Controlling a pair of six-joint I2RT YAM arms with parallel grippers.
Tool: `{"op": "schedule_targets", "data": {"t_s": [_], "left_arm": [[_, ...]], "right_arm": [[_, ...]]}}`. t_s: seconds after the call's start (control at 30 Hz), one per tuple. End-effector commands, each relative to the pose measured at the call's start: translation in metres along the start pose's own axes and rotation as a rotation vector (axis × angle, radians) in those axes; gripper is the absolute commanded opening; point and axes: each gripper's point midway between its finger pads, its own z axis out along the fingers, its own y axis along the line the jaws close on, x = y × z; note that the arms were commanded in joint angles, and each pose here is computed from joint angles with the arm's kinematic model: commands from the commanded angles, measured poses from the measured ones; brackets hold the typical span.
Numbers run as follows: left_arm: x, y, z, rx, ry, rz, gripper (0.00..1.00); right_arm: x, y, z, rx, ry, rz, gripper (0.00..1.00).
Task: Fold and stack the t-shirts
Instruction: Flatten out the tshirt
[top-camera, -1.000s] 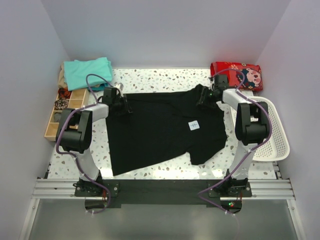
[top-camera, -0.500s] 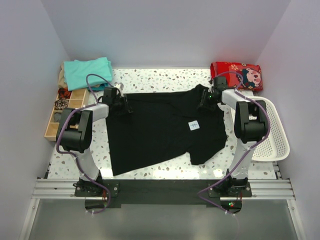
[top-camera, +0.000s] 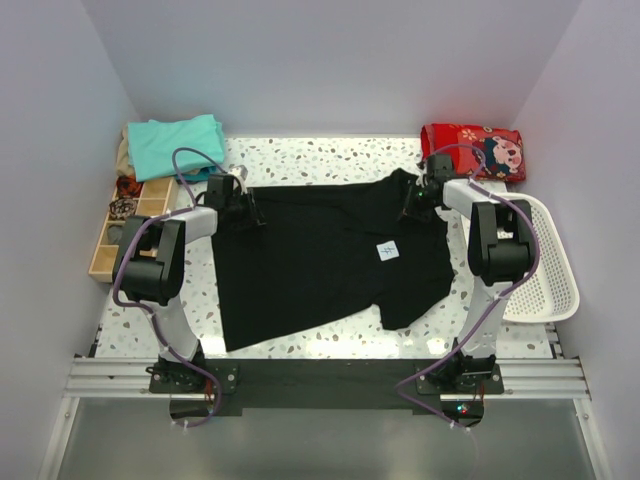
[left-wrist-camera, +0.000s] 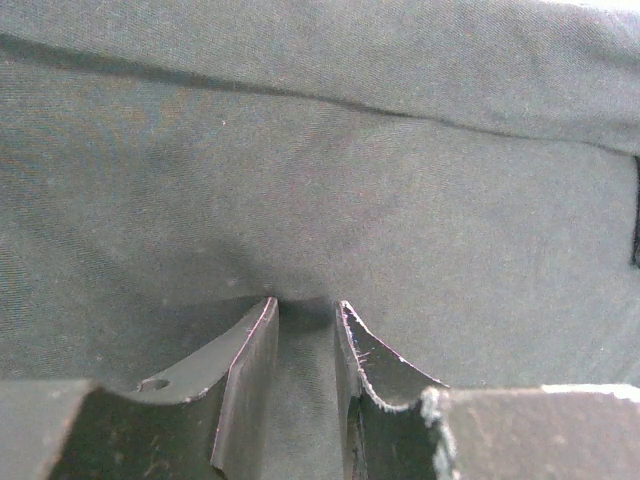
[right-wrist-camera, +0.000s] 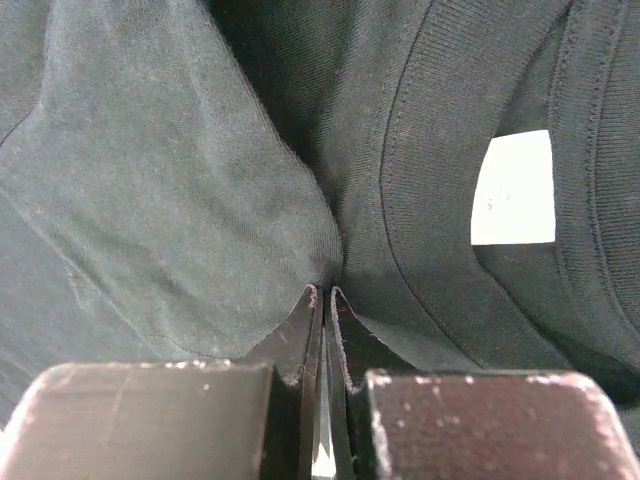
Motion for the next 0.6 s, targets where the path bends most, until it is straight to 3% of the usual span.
{"op": "schedule_targets", "data": {"t_s": [0.0, 0.03, 0.07, 0.4, 0.57], "left_arm": [[-0.005, -0.003, 0.005, 0.015, -0.008, 0.003, 0.34], [-0.004, -0.004, 0.005, 0.016, -0.005, 0.003, 0.34], [-0.005, -0.003, 0.005, 0.015, -0.008, 0.003, 0.34], [-0.003, -0.004, 0.006, 0.022, -0.002, 0.003, 0.34], [-0.002, -0.004, 0.006, 0.025, -0.001, 0.002, 0.34]], "right_arm": [[-0.011, -0.002, -0.021, 0.042, -0.052, -0.038, 0.07], [-0.009, -0.003, -0.023, 0.051, -0.045, -0.042, 0.34], [-0.010, -0.007, -0.024, 0.073, -0.052, -0.040, 0.38], [0.019, -0.017, -0.019, 0.085, -0.019, -0.005, 0.40], [0.025, -0.009, -0.014, 0.019, -0.006, 0.002, 0.34]]}}
